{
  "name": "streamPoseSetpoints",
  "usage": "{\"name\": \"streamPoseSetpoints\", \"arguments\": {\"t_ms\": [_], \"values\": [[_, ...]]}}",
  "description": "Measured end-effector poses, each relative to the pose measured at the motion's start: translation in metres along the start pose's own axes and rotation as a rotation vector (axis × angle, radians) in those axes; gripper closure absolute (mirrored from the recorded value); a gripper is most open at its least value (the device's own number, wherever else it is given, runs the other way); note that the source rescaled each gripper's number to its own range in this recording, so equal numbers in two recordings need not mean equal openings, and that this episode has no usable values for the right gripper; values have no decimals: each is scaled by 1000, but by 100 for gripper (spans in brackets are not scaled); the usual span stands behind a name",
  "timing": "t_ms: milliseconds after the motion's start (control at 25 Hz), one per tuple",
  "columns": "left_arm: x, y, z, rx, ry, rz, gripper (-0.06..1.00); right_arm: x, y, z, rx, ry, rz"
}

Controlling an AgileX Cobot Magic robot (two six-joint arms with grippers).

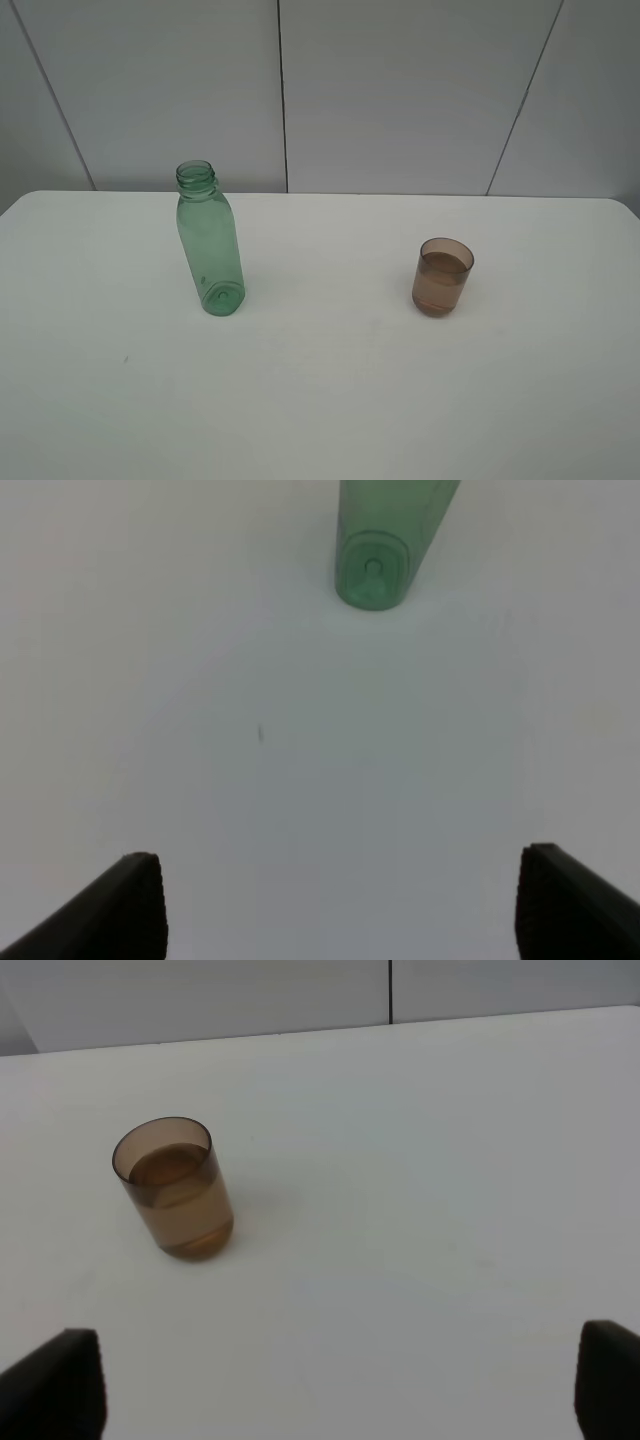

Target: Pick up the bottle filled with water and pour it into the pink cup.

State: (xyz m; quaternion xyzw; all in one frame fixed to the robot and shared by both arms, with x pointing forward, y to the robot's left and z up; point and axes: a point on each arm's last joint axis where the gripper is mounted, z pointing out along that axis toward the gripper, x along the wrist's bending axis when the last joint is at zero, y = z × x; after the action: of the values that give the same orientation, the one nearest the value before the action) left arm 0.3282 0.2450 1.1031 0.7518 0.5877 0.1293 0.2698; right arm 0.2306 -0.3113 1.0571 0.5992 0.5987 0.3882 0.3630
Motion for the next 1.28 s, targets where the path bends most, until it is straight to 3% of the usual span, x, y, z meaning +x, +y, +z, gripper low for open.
{"name": "streamPoseSetpoints", "arguments": {"t_ms": [360, 600, 840, 1280], "values": [[29, -44, 7, -47, 74, -92, 48, 0, 0, 0, 0, 0, 0], [40, -73, 1, -211, 138, -90, 48, 0, 0, 0, 0, 0, 0], [39, -92, -8, -328, 215, -60, 48, 0, 0, 0, 0, 0, 0], [24, -108, -16, -457, 242, -1, 48, 0, 0, 0, 0, 0, 0]]}}
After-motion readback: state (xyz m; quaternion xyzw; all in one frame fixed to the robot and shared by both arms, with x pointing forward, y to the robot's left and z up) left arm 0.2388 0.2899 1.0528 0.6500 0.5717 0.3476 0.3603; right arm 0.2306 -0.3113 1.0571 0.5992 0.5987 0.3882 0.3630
